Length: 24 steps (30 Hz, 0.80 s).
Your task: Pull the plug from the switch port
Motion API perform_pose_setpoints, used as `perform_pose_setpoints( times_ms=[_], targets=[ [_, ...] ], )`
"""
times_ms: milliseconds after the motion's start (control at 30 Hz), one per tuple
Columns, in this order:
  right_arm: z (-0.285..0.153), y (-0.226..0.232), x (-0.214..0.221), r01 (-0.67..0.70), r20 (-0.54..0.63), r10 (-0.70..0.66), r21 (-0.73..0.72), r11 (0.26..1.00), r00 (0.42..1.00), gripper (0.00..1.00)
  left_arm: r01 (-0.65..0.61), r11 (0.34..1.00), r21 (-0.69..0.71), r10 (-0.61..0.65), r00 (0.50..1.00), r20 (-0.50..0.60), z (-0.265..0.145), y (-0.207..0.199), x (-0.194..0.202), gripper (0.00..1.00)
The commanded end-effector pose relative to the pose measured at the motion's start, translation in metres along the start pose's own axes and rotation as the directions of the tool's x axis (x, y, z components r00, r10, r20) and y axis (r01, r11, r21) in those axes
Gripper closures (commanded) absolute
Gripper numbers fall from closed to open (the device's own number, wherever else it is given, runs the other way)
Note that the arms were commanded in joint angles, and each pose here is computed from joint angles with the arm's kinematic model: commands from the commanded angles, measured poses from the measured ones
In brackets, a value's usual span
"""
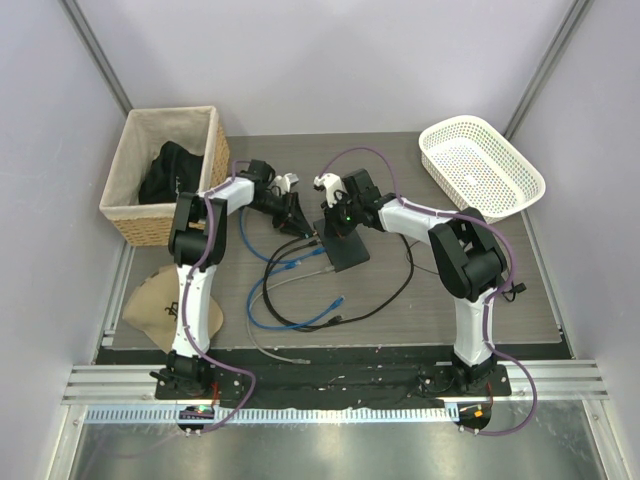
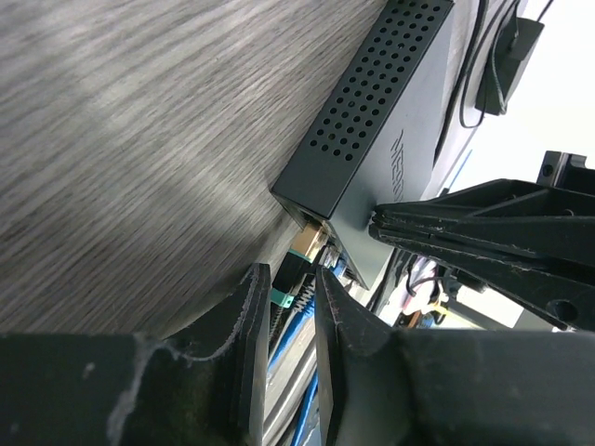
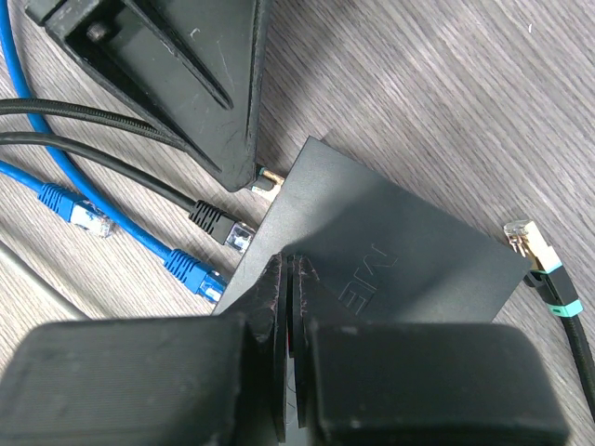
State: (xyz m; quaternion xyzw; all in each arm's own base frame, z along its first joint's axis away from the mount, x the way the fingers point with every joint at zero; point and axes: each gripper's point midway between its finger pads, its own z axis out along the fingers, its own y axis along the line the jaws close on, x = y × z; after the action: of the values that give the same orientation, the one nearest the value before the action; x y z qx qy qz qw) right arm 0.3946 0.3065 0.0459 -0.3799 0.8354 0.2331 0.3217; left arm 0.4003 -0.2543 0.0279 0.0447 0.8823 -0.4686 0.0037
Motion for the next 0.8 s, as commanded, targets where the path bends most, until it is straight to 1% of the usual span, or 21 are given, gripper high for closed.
perform_pose_setpoints(
  times_ms=[0,133,200,300,400,533,600,633,700,767],
  targets=[
    [0.011,0.003,0.078,-0.04,-0.238,0.043,0.016,0.999,0.97,0.99,0.021,0.981,-0.192,-0.027,0.999,-0.029,0.019,0.034,0.017,1.0],
    [0.011,0.004,0.079,-0.039,-0.242,0.042,0.014,0.999,0.969,0.99,-0.001,0.977,-0.215,-0.011,0.998,-0.054,0.018,0.041,0.018,1.0],
    [0.011,0.004,0.078,-0.039,-0.241,0.041,0.013,0.999,0.97,0.99,-0.042,0.975,-0.22,0.028,0.997,-0.07,0.017,0.043,0.016,1.0],
    [0.011,0.004,0.079,-0.039,-0.242,0.042,0.014,0.999,0.969,0.99,-0.05,0.977,-0.208,0.024,0.992,-0.122,0.018,0.046,0.026,1.0],
    [0.011,0.005,0.079,-0.036,-0.241,0.038,0.013,0.999,0.97,0.99,-0.012,0.987,-0.162,-0.015,0.985,-0.17,0.02,0.043,0.044,1.0],
    [0.011,0.005,0.078,-0.035,-0.241,0.037,0.011,0.999,0.97,0.99,-0.035,0.984,-0.177,0.005,0.986,-0.167,0.016,0.043,0.048,1.0],
    [0.012,0.005,0.078,-0.036,-0.239,0.038,0.012,0.999,0.97,0.99,-0.05,0.981,-0.189,0.02,0.987,-0.159,0.014,0.043,0.036,1.0],
    [0.012,0.005,0.077,-0.036,-0.238,0.038,0.01,0.999,0.971,0.99,-0.055,0.979,-0.195,0.027,0.99,-0.141,0.008,0.036,0.021,1.0],
    [0.011,0.005,0.079,-0.037,-0.242,0.037,0.008,0.999,0.97,0.99,-0.032,0.98,-0.199,0.008,0.993,-0.121,0.006,0.04,0.01,1.0],
    [0.011,0.005,0.079,-0.036,-0.241,0.037,0.009,0.999,0.97,0.99,-0.059,0.973,-0.225,0.038,0.995,-0.095,0.004,0.04,-0.001,1.0]
  ],
)
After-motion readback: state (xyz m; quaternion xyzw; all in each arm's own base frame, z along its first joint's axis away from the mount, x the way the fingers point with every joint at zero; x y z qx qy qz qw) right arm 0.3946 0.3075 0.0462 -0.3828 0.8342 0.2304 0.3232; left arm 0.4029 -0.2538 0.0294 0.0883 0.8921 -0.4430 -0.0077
